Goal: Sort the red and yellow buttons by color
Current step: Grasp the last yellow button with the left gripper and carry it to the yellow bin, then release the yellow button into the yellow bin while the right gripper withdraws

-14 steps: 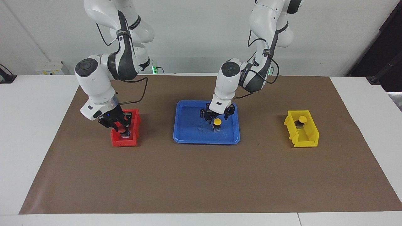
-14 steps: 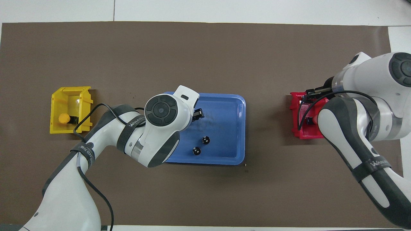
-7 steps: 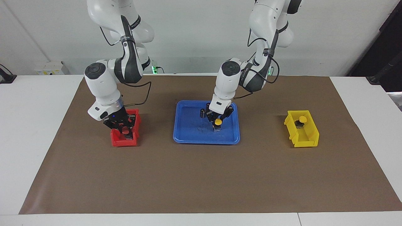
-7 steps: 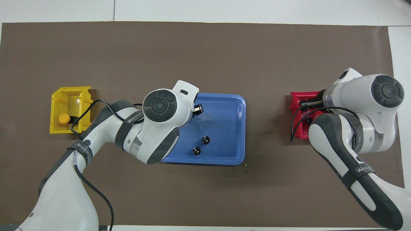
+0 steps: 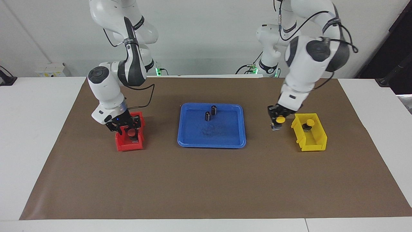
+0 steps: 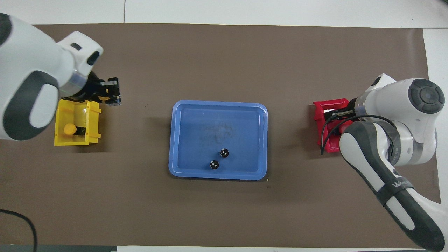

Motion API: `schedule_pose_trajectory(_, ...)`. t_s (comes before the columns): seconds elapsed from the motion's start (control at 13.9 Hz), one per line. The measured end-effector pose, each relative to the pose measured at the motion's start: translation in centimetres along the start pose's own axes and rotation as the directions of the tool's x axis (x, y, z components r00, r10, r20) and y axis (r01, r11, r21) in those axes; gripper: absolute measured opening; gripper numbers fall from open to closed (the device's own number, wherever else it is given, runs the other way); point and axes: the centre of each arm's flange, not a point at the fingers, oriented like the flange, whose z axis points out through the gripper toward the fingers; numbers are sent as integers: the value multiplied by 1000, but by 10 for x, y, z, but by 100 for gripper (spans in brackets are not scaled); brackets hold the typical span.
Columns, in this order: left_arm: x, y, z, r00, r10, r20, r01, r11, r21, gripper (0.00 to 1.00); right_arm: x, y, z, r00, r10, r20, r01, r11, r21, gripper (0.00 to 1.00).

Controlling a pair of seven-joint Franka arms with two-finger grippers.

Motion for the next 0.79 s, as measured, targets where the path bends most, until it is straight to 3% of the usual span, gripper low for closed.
schedule_pose_trajectory(0.29, 9, -96, 40, 996, 88, -3, -88, 996, 0, 41, 15, 6, -107, 999, 6, 53, -6, 1000, 0, 89)
schedule_pose_trajectory(0.43, 7, -113, 57, 992, 123, -5, -123, 992, 1, 41, 9, 5, -154, 999, 8, 51, -8, 1000, -4, 100)
schedule_pose_trajectory(0.79, -4, -129, 107, 988, 155, -26, -155, 988, 5, 41, -33, 32, -236, 994, 74, 86, -73, 997, -10, 99)
